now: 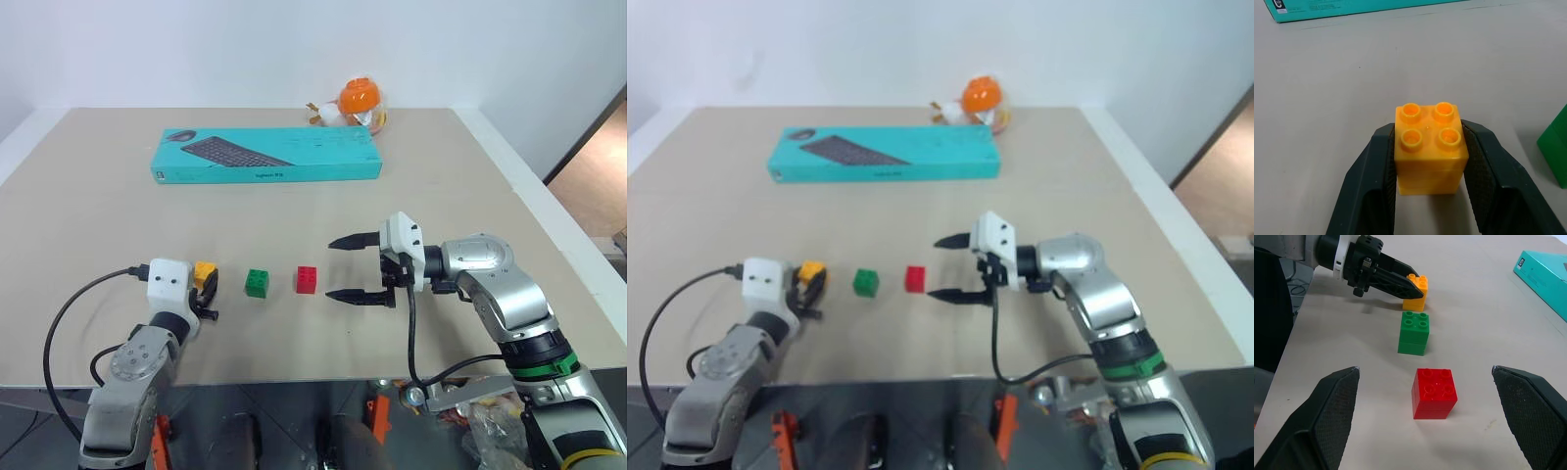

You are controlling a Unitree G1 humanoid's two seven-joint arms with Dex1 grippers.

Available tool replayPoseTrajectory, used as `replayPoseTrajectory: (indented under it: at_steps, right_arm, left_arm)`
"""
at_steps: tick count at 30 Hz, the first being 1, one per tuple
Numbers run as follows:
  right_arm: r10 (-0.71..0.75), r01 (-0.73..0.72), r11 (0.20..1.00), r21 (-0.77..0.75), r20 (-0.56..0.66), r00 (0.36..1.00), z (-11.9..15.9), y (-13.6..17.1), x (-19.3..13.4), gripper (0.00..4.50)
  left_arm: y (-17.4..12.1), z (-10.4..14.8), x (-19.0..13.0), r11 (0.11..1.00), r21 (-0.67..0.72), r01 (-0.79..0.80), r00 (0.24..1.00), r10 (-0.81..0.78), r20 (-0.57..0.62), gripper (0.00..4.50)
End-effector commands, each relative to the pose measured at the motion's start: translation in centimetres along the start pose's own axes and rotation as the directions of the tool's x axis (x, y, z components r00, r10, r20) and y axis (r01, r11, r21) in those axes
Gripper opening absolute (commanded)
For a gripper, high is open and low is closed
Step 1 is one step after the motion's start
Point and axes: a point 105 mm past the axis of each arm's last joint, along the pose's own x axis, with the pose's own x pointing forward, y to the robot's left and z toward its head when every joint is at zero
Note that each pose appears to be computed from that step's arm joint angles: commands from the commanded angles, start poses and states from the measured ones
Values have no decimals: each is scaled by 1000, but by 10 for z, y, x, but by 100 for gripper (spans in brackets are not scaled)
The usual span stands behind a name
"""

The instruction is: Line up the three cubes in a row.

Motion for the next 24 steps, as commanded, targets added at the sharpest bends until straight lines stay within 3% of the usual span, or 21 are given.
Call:
replayPoseTrajectory:
  at_steps: [1, 15, 17, 22, 24]
  right_arm:
    - [-30, 31, 998, -51, 22, 999, 14, -4, -8, 450]
    - [-36, 37, 998, -48, 23, 999, 13, -4, -7, 450]
    - [-36, 37, 998, -47, 22, 999, 12, -3, -7, 450]
    - [-36, 37, 998, -43, 24, 999, 12, -2, -7, 450]
    - [-36, 37, 998, -40, 30, 999, 13, -2, -7, 450]
  left_arm:
    - [1, 7, 0, 1000, 17, -12, 999, 11, 35, 131]
    - [1, 4, 3, 1000, 1, 3, 999, -3, 38, 131]
    - [0, 4, 3, 1000, 10, 16, 999, -16, 43, 236]
    - [0, 9, 0, 998, 22, 50, 997, -52, 54, 407]
    - [7, 20, -6, 997, 35, 69, 995, -72, 74, 443]
